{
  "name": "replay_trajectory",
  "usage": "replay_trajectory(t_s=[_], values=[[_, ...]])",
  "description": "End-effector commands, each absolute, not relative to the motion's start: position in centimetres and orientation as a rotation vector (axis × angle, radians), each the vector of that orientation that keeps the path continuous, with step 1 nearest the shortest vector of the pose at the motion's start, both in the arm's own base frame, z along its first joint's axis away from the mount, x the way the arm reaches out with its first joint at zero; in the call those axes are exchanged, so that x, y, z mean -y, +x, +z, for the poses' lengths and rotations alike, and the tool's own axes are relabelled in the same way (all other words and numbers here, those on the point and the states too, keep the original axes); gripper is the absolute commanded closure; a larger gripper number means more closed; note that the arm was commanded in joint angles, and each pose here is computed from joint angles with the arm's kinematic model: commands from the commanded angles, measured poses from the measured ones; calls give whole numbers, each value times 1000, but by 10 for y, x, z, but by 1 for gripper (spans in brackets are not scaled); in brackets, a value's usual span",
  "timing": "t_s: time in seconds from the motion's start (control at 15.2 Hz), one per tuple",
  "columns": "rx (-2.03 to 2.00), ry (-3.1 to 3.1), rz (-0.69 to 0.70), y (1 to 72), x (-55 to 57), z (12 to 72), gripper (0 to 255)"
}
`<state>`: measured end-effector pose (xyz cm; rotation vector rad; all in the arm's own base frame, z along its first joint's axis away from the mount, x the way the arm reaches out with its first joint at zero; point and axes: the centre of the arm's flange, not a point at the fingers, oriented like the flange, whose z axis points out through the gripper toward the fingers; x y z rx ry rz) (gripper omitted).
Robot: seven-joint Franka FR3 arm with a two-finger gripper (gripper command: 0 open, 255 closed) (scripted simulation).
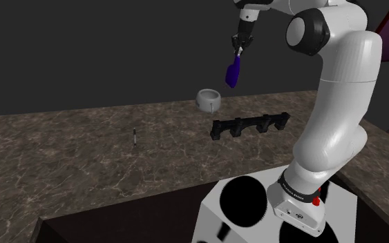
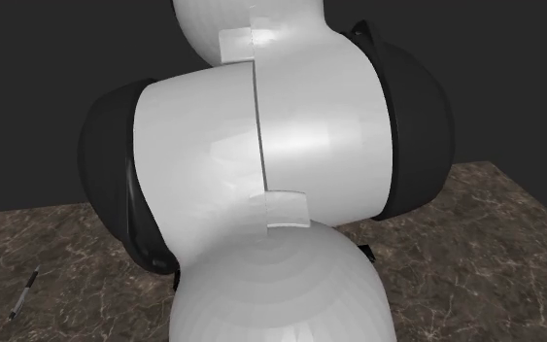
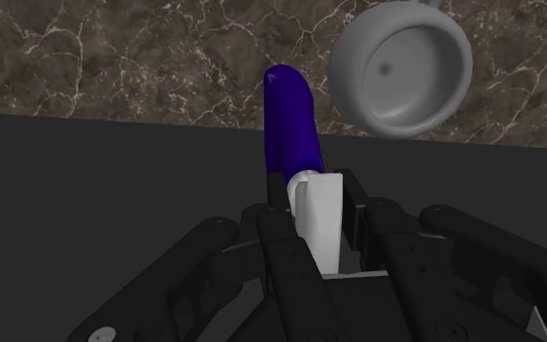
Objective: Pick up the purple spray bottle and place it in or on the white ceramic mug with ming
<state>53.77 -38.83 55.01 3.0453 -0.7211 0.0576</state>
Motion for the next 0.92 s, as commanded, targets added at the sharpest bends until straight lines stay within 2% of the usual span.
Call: replay_trajectory(t_s=[0.0, 0.4, 0.86], values=[[721, 3045, 58, 538, 388, 562, 255], [721, 3045, 58, 538, 388, 590, 255], [721, 3045, 58, 559, 311, 636, 255]])
